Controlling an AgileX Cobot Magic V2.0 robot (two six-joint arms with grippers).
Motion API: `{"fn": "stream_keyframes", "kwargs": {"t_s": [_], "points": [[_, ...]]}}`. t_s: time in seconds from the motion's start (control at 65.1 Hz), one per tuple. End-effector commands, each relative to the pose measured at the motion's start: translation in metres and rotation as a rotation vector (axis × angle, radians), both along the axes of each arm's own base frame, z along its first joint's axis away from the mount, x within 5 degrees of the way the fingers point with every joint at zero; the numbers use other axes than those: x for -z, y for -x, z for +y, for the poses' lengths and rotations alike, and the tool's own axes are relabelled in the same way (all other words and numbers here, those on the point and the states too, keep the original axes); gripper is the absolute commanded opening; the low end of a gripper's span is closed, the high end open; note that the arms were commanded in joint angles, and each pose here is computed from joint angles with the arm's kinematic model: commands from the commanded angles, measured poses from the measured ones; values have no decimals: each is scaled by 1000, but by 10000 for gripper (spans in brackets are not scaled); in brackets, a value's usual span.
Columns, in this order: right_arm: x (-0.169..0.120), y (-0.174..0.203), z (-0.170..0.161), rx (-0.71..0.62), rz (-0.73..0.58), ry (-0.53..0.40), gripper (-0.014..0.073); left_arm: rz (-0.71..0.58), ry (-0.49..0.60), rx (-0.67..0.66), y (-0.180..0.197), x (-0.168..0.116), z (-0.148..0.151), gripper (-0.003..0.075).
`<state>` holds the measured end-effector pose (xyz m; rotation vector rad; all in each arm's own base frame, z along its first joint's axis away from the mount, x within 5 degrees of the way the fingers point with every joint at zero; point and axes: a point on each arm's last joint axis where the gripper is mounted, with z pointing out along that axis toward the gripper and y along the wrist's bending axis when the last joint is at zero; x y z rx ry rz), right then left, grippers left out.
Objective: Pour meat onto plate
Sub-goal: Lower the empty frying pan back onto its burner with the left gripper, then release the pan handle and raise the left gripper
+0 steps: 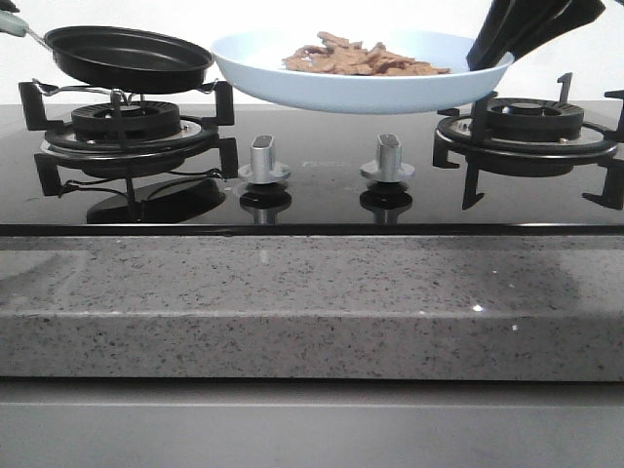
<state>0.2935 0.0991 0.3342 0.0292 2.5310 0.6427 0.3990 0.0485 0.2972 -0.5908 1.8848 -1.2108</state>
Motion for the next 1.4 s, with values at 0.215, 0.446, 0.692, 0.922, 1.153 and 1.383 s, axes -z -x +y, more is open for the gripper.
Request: {"fn": "stream_keyframes", "kwargs": {"t_s": [0.215,0.446,0.692,0.922,1.153,1.383], "points": [[-23,3,-1,25,-97,-55,-69,-88,51,-20,6,-33,2,-20],[-23,3,-1,25,-97,-55,-69,-71,-6,4,7,-29,2,-15],[-23,3,-1,25,-97,-55,-69,-71,-19,25,8,-28,0,280],[-23,3,-1,25,-97,-55,-69,-71,-128,38,9,-31,8,445],[-23,3,-1,25,-97,-55,-69,-78,-346,65,21,-56,26,445],[-23,3,-1,25,-97,-55,-69,-28,-668,0,51,-99,33,443]]}}
